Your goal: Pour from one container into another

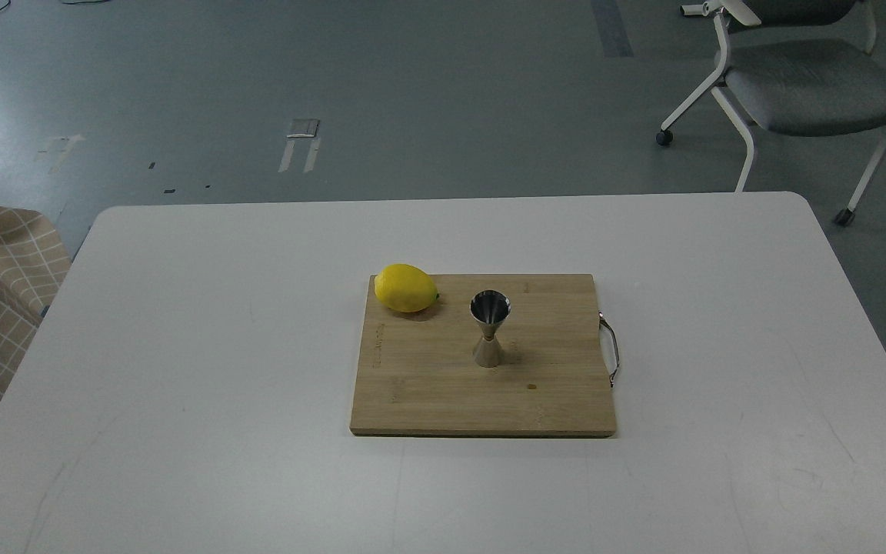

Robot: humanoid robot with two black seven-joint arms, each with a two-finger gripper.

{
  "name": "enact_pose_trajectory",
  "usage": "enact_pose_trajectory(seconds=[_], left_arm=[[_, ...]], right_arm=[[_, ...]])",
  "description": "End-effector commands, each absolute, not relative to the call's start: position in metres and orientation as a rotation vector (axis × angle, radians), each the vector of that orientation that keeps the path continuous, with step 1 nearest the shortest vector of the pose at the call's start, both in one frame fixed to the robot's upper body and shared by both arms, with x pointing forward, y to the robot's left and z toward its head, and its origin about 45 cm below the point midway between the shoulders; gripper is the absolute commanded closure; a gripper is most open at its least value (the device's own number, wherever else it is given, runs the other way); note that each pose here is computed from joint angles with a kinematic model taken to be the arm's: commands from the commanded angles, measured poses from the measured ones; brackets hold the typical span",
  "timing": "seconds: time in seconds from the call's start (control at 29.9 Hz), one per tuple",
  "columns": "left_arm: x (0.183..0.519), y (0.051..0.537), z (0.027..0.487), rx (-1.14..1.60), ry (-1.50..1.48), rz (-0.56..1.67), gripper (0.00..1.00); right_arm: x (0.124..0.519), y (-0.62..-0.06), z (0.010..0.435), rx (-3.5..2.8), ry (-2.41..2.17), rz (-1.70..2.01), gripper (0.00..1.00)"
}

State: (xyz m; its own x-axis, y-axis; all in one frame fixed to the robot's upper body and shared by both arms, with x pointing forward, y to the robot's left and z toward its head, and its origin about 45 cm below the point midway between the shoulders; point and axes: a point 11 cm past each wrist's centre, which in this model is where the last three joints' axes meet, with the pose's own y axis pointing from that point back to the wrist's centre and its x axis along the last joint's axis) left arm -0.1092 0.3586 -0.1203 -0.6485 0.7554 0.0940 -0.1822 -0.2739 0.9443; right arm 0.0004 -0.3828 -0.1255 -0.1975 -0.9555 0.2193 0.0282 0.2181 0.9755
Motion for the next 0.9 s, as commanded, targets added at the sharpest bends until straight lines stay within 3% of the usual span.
enact_pose_trajectory(seconds=[0.0,0.47,0.87], left_arm=[[-0.109,0.359,-0.120,0.734,1.357,1.972,0.02],[-0.109,0.359,-0.120,0.734,1.357,1.972,0.02],[-0.109,0.359,-0.120,0.734,1.357,1.972,0.02]], right_arm=[[0.004,-0.376,-0.127,0.983,-1.379,-1.137,0.00],[-0.003,-0.335,-0.136,1.031,-1.337,-1.190,0.00],[-0.012,-0.334,-0.136,1.018,-1.329,-1.207,0.00]])
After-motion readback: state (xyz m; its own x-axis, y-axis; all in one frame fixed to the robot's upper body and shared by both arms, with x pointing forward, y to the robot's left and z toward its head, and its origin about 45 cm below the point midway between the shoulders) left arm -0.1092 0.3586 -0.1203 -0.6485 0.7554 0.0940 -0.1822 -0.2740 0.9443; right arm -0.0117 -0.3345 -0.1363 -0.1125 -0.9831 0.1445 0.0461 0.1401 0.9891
